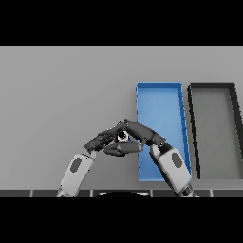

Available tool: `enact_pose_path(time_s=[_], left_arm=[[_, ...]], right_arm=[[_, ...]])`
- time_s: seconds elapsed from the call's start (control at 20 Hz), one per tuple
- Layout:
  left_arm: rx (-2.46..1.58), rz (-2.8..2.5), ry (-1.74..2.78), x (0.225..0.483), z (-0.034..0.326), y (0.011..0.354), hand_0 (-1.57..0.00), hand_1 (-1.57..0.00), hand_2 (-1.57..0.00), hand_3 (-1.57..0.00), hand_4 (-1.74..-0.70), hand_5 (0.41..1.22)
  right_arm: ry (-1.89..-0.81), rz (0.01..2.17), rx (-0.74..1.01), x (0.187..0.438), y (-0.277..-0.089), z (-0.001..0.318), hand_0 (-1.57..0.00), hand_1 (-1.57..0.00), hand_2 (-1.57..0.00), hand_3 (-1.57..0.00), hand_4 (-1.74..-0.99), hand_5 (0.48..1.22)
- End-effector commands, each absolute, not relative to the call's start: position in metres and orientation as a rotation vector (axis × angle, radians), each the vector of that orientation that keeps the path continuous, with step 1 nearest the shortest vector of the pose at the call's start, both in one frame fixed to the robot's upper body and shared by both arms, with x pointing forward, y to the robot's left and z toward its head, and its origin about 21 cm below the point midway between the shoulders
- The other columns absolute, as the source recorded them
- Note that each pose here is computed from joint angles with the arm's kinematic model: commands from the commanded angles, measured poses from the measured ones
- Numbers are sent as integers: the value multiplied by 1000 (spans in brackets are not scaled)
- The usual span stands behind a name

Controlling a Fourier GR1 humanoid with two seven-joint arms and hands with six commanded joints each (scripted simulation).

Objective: Pick up the blue pipe and place it into the blue bin.

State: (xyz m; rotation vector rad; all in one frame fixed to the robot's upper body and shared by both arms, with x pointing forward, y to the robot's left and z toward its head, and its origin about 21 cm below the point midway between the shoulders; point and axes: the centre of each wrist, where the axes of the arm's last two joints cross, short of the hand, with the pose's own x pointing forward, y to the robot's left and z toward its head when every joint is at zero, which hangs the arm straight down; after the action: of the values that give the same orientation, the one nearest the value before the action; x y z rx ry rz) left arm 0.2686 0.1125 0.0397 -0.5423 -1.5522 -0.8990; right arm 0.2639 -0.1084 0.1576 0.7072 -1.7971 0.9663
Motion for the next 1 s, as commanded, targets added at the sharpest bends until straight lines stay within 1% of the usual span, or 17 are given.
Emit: enact_pose_path(time_s=[0.0, 0.1, 0.15, 0.25, 0.3, 0.35, 0.45, 0.5, 0.55, 0.6, 0.65, 0.75, 0.85, 0.9, 0.95], left_arm=[[-541, -878, -1544, 268, 40, 112, -64, -59, -58, -45, -974, 607], [-532, -883, -1524, 267, 39, 108, -40, -38, -37, -29, -968, 557], [-519, -881, -1512, 267, 37, 110, -32, -30, -29, -23, -967, 544], [-507, -883, -1498, 265, 34, 107, -20, -19, -18, -14, -971, 519], [-498, -883, -1498, 265, 35, 113, -16, -15, -14, -11, -969, 512], [-491, -895, -1487, 266, 34, 111, -13, -12, -11, -9, -968, 501], [-496, -886, -1486, 268, 36, 108, -8, -7, -7, -5, -973, 489], [-497, -886, -1487, 266, 37, 107, -6, -5, -5, -4, -971, 485], [-497, -890, -1484, 265, 34, 108, -5, -4, -4, -3, -965, 479], [-494, -888, -1495, 267, 36, 110, -3, -3, -3, -2, -961, 475], [-497, -891, -1501, 266, 38, 109, -3, -2, -2, -2, -956, 475], [-494, -896, -1504, 264, 37, 110, -1, -1, -1, -1, -951, 473], [-499, -895, -1522, 260, 34, 118, 0, 0, 0, 0, -947, 468], [-507, -892, -1540, 257, 38, 119, 0, 0, 0, 0, -946, 466], [-492, -889, -1539, 259, 41, 120, 0, 0, 0, 0, -948, 466]], right_arm=[[-1791, 968, 711, 265, -108, 157, -1570, -1570, -1570, -1570, -1499, 1220], [-1815, 955, 731, 264, -106, 159, -1571, -1571, -1571, -1570, -1498, 1220], [-1826, 940, 735, 267, -110, 161, -1571, -1571, -1571, -1570, -1497, 1220], [-1834, 900, 776, 269, -107, 168, -1571, -1571, -1571, -1571, -1496, 1221], [-1843, 887, 799, 270, -110, 177, -1571, -1571, -1571, -1571, -1495, 1221], [-1833, 880, 820, 268, -111, 183, -1571, -1571, -1571, -1571, -1495, 1221], [-1807, 814, 844, 274, -120, 204, -1571, -1571, -1571, -1571, -1494, 1221], [-1824, 791, 864, 276, -122, 219, -1571, -1571, -1571, -1571, -1494, 1221], [-1825, 774, 869, 279, -128, 230, -1571, -1571, -1571, -1571, -1495, 1221], [-1823, 763, 884, 281, -130, 244, -1571, -1571, -1571, -1571, -1496, 1221], [-1843, 737, 896, 286, -134, 258, -1571, -1571, -1571, -1571, -1496, 1221], [-1906, 649, 870, 295, -144, 276, -1571, -1571, -1571, -1571, -1497, 1221], [-1961, 566, 789, 308, -157, 287, -1571, -1571, -1571, -1571, -1498, 1221], [-1982, 547, 730, 314, -166, 296, -1571, -1571, -1571, -1571, -1498, 1221], [-1991, 538, 697, 318, -172, 297, -1571, -1571, -1571, -1571, -1498, 1221]])
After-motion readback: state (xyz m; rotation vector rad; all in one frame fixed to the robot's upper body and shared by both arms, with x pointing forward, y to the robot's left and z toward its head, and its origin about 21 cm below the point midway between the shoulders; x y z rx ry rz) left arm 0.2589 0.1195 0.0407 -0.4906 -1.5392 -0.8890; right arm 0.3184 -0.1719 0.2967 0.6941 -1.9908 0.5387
